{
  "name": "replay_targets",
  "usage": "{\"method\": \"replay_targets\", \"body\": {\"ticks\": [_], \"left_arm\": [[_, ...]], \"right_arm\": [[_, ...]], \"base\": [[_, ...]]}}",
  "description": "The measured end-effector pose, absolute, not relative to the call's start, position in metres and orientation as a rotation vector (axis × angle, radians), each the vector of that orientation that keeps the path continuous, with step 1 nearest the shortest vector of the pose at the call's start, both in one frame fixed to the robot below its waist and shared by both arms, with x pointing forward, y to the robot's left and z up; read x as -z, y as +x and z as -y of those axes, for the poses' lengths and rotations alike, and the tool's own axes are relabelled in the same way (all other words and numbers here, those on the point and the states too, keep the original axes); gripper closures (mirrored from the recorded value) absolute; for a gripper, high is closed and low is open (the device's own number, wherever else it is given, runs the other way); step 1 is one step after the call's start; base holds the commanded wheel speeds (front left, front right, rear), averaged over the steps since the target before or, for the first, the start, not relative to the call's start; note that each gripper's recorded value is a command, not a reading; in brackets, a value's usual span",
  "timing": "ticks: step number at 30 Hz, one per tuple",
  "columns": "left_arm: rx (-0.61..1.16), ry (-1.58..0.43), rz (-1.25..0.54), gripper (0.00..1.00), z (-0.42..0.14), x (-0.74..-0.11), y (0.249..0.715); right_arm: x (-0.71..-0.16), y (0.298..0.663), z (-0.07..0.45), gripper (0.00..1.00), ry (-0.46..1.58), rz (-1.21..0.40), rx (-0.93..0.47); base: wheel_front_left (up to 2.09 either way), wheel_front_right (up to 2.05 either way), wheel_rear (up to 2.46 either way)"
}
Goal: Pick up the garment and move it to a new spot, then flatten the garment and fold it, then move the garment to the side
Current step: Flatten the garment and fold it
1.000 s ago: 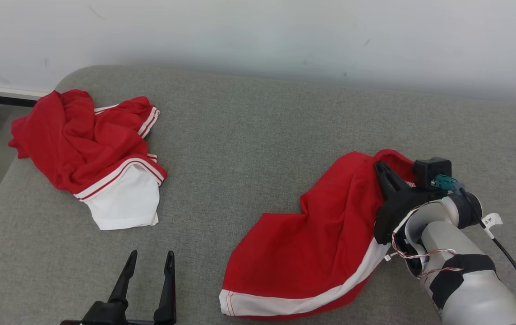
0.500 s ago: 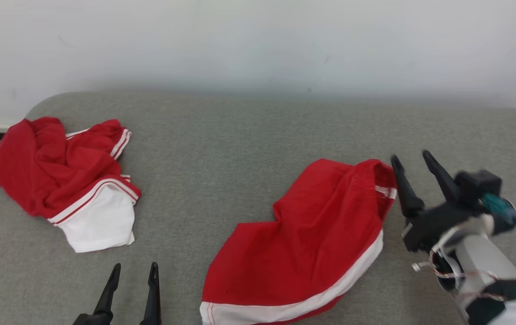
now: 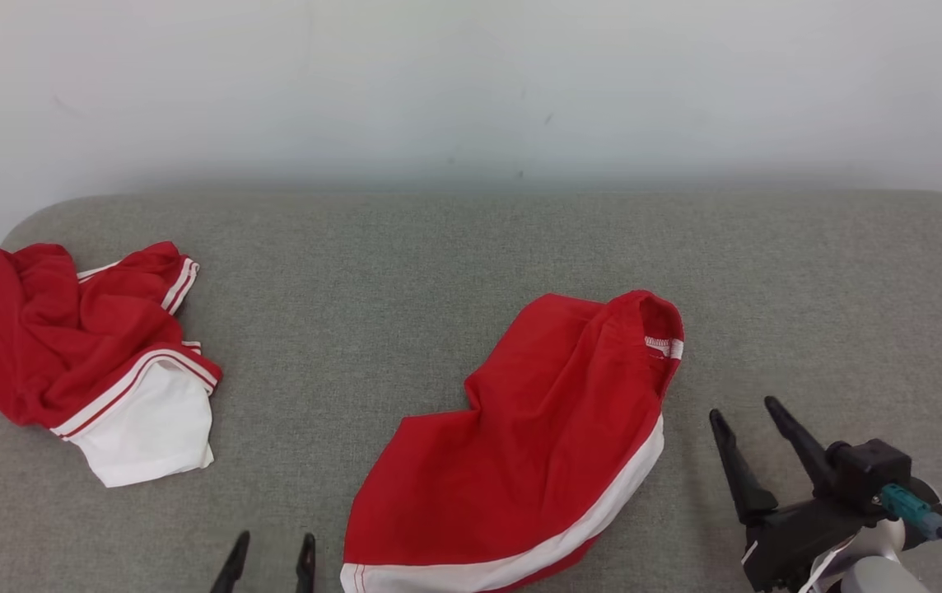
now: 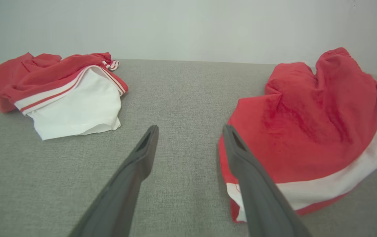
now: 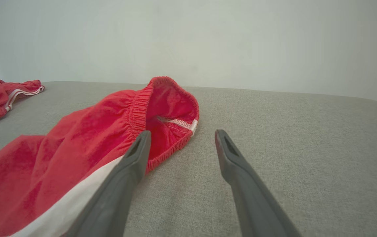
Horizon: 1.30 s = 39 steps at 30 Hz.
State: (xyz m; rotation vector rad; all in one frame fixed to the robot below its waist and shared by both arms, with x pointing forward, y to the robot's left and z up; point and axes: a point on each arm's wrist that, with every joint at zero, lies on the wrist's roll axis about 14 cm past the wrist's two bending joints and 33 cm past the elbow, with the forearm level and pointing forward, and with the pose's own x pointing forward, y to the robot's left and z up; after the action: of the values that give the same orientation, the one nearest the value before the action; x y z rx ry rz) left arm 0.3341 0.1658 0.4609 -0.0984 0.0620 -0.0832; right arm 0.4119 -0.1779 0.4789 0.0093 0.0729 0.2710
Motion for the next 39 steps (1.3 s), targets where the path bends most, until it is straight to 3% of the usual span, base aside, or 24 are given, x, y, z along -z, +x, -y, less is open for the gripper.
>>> {"method": "replay_targets", "body": {"ticks": [15,16,17,18,26,33,39], "left_arm": [[0.062,-0.11,-0.051,0.0,-0.173,-0.464,0.325],[0.052,-0.109,-0.046,0.0,-0.176,-0.466,0.325],[0.045,-0.109,-0.043,0.0,-0.178,-0.466,0.324],[0.039,-0.109,-0.041,0.0,-0.18,-0.467,0.324],[-0.011,-0.105,-0.017,0.0,-0.196,-0.474,0.324],[-0.01,-0.129,-0.009,0.0,-0.193,-0.475,0.327],[0.007,-0.138,-0.017,0.0,-0.185,-0.474,0.33]], "right_arm": [[-0.438,0.414,0.125,0.0,0.182,-0.225,-0.328],[-0.436,0.414,0.119,0.25,0.203,-0.235,-0.333],[-0.434,0.414,0.113,0.76,0.222,-0.246,-0.338],[-0.43,0.414,0.108,1.0,0.237,-0.266,-0.342],[-0.438,0.417,0.121,1.0,0.153,-0.224,-0.348],[-0.428,0.384,0.165,1.0,0.054,-0.227,-0.266],[-0.424,0.368,0.162,1.0,-0.036,-0.285,-0.274]], "base": [[0.0,0.0,0.0],[0.0,0.0,0.0],[0.0,0.0,0.0],[0.0,0.0,0.0],[0.0,0.0,0.0],[0.0,0.0,0.0],[0.0,0.0,0.0]]}}
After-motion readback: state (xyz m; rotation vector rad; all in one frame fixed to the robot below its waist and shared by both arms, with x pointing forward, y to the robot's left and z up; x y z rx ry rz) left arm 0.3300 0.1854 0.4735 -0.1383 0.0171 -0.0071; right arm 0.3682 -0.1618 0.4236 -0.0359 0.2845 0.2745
